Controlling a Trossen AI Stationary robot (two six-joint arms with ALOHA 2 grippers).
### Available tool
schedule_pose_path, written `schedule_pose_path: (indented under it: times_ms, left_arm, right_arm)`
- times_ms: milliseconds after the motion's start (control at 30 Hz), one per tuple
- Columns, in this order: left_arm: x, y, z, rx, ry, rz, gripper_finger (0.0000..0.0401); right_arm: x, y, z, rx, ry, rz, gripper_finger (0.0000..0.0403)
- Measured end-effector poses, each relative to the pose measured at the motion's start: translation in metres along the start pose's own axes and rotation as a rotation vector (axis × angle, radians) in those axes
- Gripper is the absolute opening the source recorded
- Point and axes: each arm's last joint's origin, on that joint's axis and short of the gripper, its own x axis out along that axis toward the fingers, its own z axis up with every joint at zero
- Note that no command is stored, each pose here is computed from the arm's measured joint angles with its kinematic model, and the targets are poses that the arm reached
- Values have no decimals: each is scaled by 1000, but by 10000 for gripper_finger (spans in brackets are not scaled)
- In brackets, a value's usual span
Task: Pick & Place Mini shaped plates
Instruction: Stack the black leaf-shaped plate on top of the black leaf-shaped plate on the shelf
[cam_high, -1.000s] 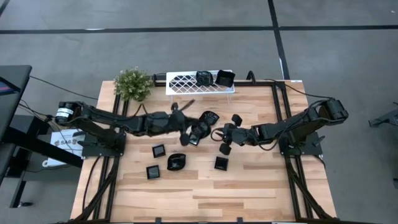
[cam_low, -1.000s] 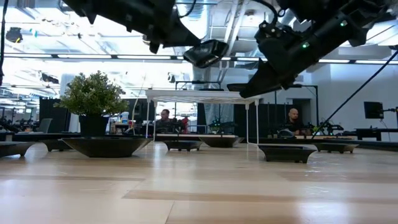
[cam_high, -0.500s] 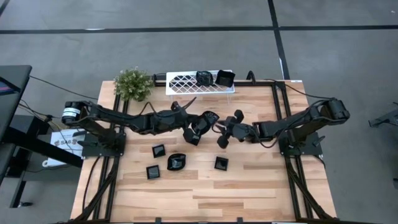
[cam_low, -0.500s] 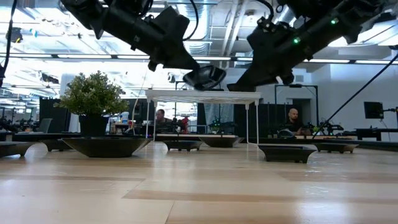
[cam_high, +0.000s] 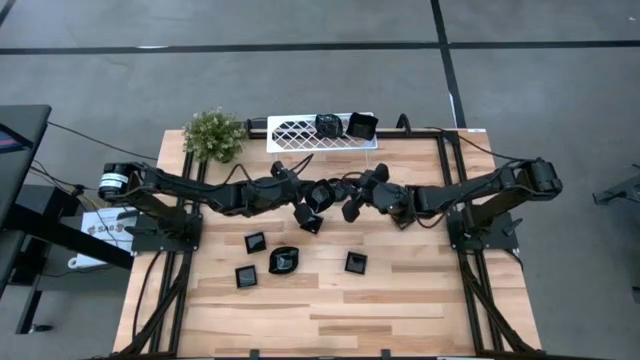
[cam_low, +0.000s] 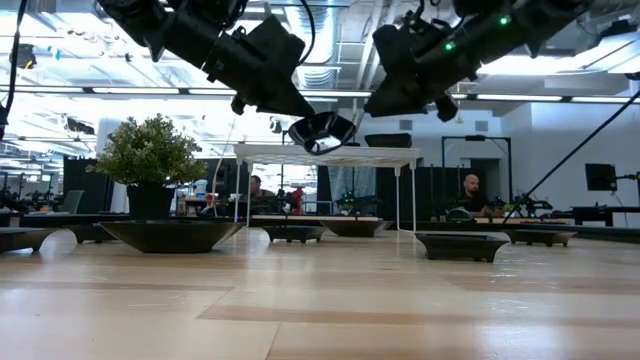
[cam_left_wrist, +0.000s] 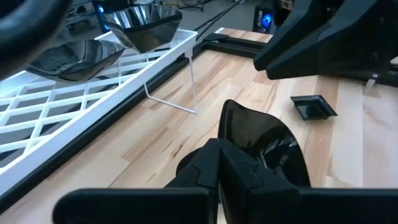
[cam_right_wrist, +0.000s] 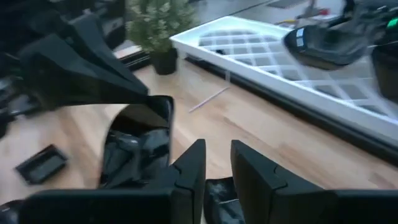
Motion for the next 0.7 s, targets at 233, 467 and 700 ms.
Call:
schedule_pose_path:
  times_ms: [233, 467, 700]
  left_arm:
    - [0, 0, 0, 1, 2, 0, 6]
    - [0, 0, 0, 2, 4, 0, 6]
    - [0, 0, 0, 2, 4, -1, 6]
  right_arm:
    - [1, 5, -1, -11, 33, 82, 71]
    - [-5, 14, -2, -83, 18, 120, 91]
    - [-5, 13, -2, -109, 13, 119, 166]
